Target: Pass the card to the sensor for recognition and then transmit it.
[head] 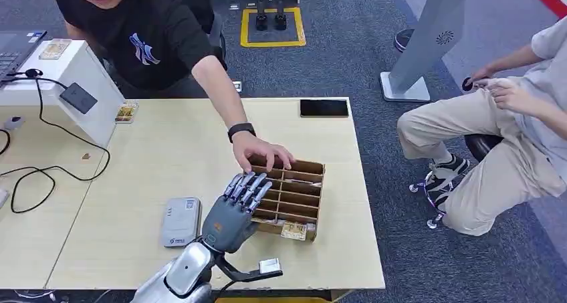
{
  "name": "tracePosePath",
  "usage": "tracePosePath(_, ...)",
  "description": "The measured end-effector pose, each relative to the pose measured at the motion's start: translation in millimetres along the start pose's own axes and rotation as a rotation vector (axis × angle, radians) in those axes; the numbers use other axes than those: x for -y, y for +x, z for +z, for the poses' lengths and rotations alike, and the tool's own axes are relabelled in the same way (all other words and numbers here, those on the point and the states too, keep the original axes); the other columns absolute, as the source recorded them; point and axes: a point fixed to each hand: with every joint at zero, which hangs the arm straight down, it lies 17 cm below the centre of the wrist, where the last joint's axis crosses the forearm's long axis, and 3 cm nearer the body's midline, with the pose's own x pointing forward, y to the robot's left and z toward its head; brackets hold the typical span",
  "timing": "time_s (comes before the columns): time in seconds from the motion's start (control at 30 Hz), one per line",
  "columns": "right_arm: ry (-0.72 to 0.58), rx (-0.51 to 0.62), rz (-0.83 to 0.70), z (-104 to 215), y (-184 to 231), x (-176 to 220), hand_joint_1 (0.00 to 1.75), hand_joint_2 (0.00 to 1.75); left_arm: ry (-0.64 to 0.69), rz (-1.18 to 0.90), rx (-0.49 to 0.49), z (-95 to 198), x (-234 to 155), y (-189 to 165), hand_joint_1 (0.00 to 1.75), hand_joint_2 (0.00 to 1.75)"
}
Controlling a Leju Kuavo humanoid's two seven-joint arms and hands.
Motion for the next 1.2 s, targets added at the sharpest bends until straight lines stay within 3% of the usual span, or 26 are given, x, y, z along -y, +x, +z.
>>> tracePosePath(0.1, 0.002, 0.001, 0.000, 0, 1, -1, 0.00, 1.75, -0.006, 0.004, -0.001, 0, 1, -1, 0.00, 1.75)
tracePosePath(0.17, 0.002, 0.002, 0.001, 0, 1, -1, 0.00, 1.75, -0.017, 0.010, 0.000, -1, 3, -2, 0.10, 1.75)
tracePosePath(0.2, 0.002, 0.003, 0.000, 0, 1, -1, 0.00, 1.75, -0.021, 0.012, 0.000, -1, 4, -2, 0.26, 1.75)
tracePosePath(0.23, 0.001, 0.003, 0.000, 0, 2, -1, 0.00, 1.75, -0.025, 0.014, -0.001, -1, 4, -2, 0.70, 1.75)
tracePosePath(0.83, -0.001, 0.004, 0.000, 0, 3, 0, 0.00, 1.75, -0.072, 0.019, -0.010, 5, 18, -5, 0.70, 1.75)
tracePosePath(0.87, -0.001, 0.004, 0.000, 0, 3, 0, 0.00, 1.75, -0.072, 0.019, -0.010, 5, 18, -5, 1.75, 1.75)
tracePosePath(1.2, -0.003, 0.009, 0.012, 0, 3, 0, 0.00, 1.75, -0.084, 0.067, -0.006, 9, 23, -3, 1.75, 1.75)
